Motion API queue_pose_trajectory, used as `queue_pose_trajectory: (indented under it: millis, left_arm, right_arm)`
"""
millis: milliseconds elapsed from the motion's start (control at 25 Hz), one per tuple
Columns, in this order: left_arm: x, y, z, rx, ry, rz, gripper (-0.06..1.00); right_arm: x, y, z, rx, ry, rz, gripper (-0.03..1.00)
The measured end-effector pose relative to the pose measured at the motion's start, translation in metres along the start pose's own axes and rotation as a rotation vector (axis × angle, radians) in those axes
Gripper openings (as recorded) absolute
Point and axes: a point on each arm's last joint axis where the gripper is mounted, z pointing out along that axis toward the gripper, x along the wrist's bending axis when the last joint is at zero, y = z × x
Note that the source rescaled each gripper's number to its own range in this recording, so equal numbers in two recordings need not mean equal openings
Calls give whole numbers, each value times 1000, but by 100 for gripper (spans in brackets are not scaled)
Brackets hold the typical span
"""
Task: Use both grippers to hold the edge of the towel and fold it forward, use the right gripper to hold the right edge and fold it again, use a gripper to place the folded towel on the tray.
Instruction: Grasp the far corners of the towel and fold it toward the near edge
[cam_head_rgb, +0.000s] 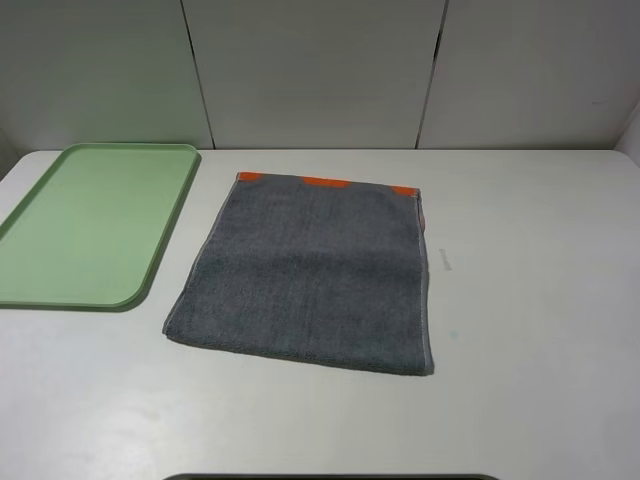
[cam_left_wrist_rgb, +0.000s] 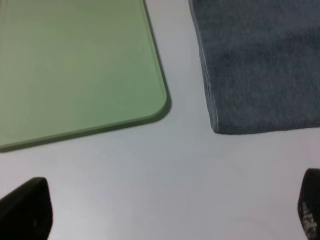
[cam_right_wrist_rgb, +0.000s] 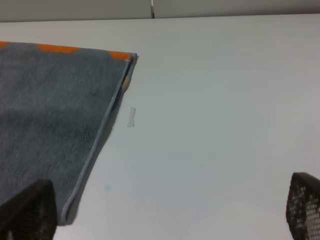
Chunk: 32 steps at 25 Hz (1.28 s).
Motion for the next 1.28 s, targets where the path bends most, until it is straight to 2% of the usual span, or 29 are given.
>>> queue_pose_trajectory:
  millis: [1280]
  left_arm:
    - [0, 0, 0, 0, 0, 0, 99]
  right_arm:
    - [0, 0, 0, 0, 0, 0, 100]
